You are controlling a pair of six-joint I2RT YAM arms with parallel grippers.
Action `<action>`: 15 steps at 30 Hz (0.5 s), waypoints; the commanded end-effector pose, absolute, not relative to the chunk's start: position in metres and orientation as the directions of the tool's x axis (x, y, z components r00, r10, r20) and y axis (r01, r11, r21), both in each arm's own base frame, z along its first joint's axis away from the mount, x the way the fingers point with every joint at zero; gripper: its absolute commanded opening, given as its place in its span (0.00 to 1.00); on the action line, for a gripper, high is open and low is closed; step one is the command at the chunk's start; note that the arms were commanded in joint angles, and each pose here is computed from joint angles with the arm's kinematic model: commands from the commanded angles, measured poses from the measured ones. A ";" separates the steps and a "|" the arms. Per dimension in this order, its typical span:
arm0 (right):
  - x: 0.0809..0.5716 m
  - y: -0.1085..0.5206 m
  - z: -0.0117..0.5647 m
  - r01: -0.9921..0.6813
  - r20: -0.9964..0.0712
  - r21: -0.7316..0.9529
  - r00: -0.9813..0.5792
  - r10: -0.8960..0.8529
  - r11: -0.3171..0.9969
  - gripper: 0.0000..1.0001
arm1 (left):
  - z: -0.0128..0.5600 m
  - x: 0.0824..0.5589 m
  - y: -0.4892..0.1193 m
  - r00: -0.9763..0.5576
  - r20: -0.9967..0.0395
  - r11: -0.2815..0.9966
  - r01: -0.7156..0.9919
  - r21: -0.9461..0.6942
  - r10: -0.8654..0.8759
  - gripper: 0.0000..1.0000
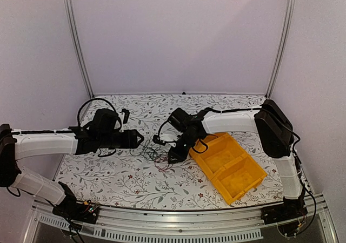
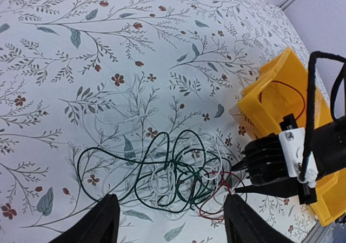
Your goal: Untangle the cables
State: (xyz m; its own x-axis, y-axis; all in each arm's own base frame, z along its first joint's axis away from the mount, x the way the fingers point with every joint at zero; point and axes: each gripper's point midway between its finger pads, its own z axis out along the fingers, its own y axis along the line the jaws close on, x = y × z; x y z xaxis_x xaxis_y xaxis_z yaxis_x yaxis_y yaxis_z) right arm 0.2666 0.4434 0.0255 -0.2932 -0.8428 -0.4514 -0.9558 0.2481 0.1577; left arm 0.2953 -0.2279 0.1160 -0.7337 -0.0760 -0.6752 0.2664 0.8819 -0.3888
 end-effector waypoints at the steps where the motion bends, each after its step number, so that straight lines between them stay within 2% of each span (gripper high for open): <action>1: 0.267 0.438 0.022 -0.948 -0.427 0.151 -0.319 -0.846 0.281 0.34 | 0.110 0.297 -0.233 -0.736 -0.674 0.882 0.271 -0.385 -0.068 0.67; 3: 0.267 0.436 0.021 -0.943 -0.418 0.150 -0.332 -0.845 0.297 0.42 | 0.107 0.297 -0.235 -0.743 -0.667 0.883 0.271 -0.384 -0.062 0.67; 5: 0.269 0.435 0.022 -0.940 -0.416 0.144 -0.342 -0.843 0.310 0.44 | 0.113 0.301 -0.239 -0.725 -0.685 0.874 0.282 -0.395 -0.076 0.68; 7: 0.268 0.436 0.023 -0.939 -0.417 0.147 -0.344 -0.842 0.311 0.40 | 0.113 0.301 -0.239 -0.724 -0.685 0.874 0.282 -0.396 -0.077 0.68; 11: 0.267 0.437 0.021 -0.938 -0.415 0.160 -0.347 -0.841 0.308 0.23 | 0.113 0.301 -0.240 -0.722 -0.687 0.874 0.282 -0.396 -0.078 0.67; 15: 0.266 0.437 0.016 -0.934 -0.403 0.166 -0.357 -0.843 0.316 0.22 | 0.113 0.304 -0.241 -0.720 -0.690 0.875 0.283 -0.394 -0.078 0.67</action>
State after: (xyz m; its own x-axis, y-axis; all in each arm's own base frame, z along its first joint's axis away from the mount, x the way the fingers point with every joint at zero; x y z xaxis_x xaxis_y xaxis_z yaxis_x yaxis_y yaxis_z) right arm 0.2700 0.4385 0.0228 -0.3410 -0.8379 -0.4262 -0.9401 0.3047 0.1531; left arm 0.2993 -0.2338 0.1081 -0.7355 -0.0710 -0.6738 0.2712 0.8805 -0.3888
